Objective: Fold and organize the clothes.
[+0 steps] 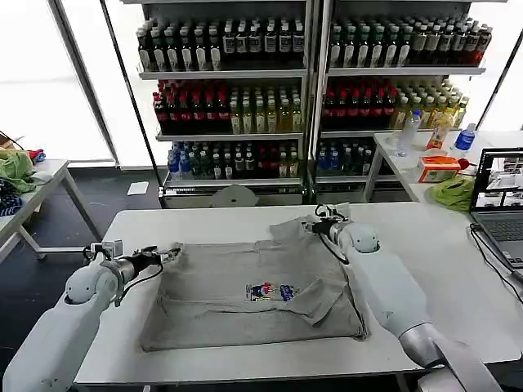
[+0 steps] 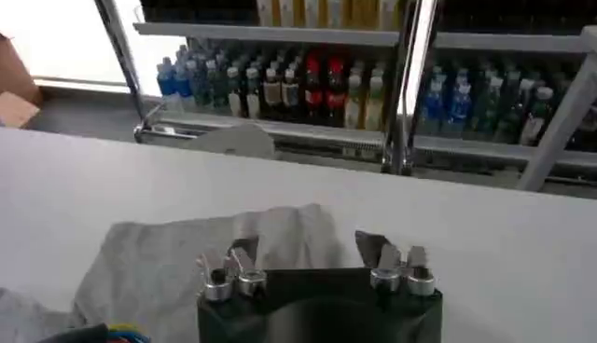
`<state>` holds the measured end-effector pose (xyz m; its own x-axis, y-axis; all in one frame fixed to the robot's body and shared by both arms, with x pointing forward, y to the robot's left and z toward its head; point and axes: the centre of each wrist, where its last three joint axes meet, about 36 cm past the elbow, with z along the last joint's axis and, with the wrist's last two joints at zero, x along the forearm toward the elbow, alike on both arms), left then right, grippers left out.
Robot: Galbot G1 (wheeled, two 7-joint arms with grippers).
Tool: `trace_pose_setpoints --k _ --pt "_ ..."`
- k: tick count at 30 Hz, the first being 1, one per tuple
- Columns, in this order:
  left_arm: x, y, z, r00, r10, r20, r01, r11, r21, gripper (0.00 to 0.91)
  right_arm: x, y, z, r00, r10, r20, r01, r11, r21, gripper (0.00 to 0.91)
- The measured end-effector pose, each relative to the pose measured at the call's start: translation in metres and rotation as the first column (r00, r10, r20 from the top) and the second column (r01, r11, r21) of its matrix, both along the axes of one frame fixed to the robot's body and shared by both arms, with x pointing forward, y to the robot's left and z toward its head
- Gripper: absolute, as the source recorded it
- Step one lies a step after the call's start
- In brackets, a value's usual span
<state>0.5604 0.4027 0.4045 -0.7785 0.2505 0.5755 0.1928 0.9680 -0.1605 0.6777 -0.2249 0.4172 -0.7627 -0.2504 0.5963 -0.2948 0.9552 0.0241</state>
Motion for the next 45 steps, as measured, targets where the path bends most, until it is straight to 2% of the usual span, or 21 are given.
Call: trace_pose_setpoints --k 5,6,8,9,10,12,14,15,16,20,34,40,45 --pt "0.006 -0.005 -0.002 1.0 -0.008 -0.008 0.008 1.0 -0.004 0.907 0.0 0.003 -0.002 1.0 0.005 -0.004 -0.005 1.0 0.004 0.0" --pt "0.007 -0.006 -0.003 1.0 -0.009 -0.009 0.009 1.0 -0.004 0.816 0.0 0.004 -0.002 1.0 0.007 -0.005 -0.007 1.0 0.006 0.0" --pt "0.008 -0.007 -0.003 1.0 -0.01 -0.01 0.01 1.0 -0.007 0.715 0.0 0.005 -0.002 1.0 0.01 -0.006 -0.01 1.0 0.006 0.0" --pt "0.009 -0.008 -0.003 1.0 -0.011 -0.011 0.011 1.0 -0.008 0.534 0.0 0.006 -0.002 1.0 0.012 -0.005 -0.012 1.0 0.005 0.0" --pt "0.01 -0.009 -0.003 1.0 -0.012 -0.013 0.012 1.0 -0.009 0.443 0.0 0.007 -0.002 1.0 0.014 -0.005 -0.014 1.0 0.005 0.0" --pt "0.012 -0.009 -0.004 1.0 -0.014 -0.017 0.013 1.0 -0.008 0.423 0.0 0.008 -0.001 1.0 0.017 -0.004 -0.017 1.0 0.004 0.0" --pt "0.013 -0.009 -0.004 1.0 -0.014 -0.018 0.014 1.0 -0.007 0.353 0.0 0.009 0.0 1.0 0.018 -0.003 -0.018 1.0 0.002 0.0" --pt "0.013 -0.009 -0.004 1.0 -0.014 -0.02 0.013 1.0 -0.007 0.222 0.001 0.01 0.0 1.0 0.02 -0.001 -0.02 1.0 0.0 0.0" --pt "0.013 -0.008 -0.004 1.0 -0.013 -0.021 0.013 1.0 -0.006 0.151 0.001 0.011 0.001 1.0 0.022 0.0 -0.022 1.0 -0.002 0.0" --pt "0.012 -0.009 -0.006 1.0 -0.017 -0.026 0.017 1.0 -0.005 0.03 0.001 0.012 0.001 1.0 0.026 0.001 -0.026 1.0 -0.008 0.0" --pt "0.005 -0.016 -0.013 0.998 -0.04 -0.039 0.039 0.999 -0.009 0.01 -0.002 0.013 0.004 0.999 0.031 0.017 -0.031 1.0 0.0 0.0" --pt "0.003 -0.017 -0.012 0.998 -0.043 -0.038 0.043 0.999 -0.003 0.01 -0.006 0.008 0.007 0.999 0.017 0.035 -0.017 1.0 0.02 0.0" --pt "0.0 -0.016 -0.009 0.999 -0.037 -0.025 0.038 0.999 0.006 0.01 -0.014 0.003 0.017 0.998 0.004 0.063 -0.007 0.999 0.053 0.0"
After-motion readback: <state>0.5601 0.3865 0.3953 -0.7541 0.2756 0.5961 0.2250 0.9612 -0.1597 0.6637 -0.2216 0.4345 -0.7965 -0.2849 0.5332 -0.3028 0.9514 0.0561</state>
